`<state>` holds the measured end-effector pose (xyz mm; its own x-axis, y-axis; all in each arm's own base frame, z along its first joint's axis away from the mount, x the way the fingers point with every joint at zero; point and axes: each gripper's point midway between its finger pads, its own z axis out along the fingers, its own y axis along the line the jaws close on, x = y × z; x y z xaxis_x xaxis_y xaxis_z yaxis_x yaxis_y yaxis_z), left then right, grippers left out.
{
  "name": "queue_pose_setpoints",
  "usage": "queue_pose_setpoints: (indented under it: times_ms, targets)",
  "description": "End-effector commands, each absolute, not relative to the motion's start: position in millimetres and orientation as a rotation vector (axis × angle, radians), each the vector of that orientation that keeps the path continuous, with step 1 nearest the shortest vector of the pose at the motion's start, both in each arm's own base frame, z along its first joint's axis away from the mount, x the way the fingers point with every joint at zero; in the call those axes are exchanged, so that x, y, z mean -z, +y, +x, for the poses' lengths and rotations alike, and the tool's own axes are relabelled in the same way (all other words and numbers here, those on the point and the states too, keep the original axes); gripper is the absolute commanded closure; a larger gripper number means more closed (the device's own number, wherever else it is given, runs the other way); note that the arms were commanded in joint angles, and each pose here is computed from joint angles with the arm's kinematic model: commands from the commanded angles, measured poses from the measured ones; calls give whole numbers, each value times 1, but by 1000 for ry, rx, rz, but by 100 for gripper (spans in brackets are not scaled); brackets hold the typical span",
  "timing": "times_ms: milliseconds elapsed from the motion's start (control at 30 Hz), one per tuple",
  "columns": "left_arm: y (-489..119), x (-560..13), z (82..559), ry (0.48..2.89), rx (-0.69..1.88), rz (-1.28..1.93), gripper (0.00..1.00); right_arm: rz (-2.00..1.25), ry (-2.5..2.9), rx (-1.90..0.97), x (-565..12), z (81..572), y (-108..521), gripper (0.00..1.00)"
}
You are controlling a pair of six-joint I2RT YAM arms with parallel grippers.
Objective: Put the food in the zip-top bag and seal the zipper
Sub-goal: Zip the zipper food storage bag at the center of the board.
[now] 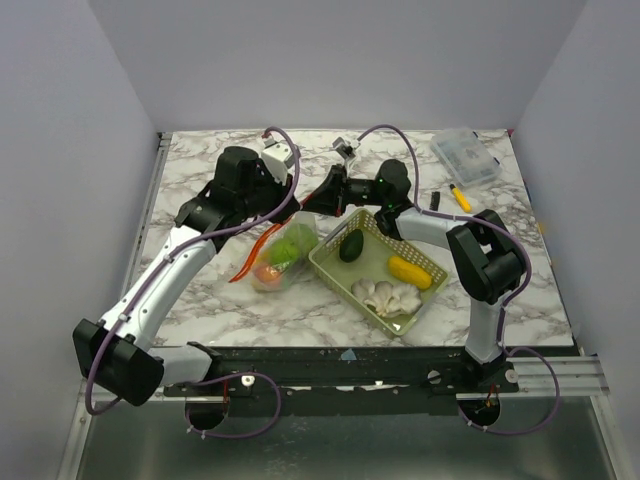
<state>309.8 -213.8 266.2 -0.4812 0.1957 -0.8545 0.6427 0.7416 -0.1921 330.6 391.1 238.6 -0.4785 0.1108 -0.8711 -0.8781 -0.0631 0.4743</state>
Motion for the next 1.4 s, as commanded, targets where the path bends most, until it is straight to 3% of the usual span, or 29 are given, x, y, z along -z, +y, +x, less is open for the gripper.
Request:
queue_pose_setpoints:
  times_ms: [0, 767, 1367]
  targets:
    - [-192, -250, 290, 2131, 560, 584, 100, -773, 1363, -1584, -261, 348, 388, 100]
    - [-108, -242, 244, 2175, 224, 357, 100, -430, 1598, -1353, -229, 419, 383, 100]
    - [-71, -238, 219, 2141, 106, 244, 100, -387, 1657, -1293, -216, 437, 383, 100]
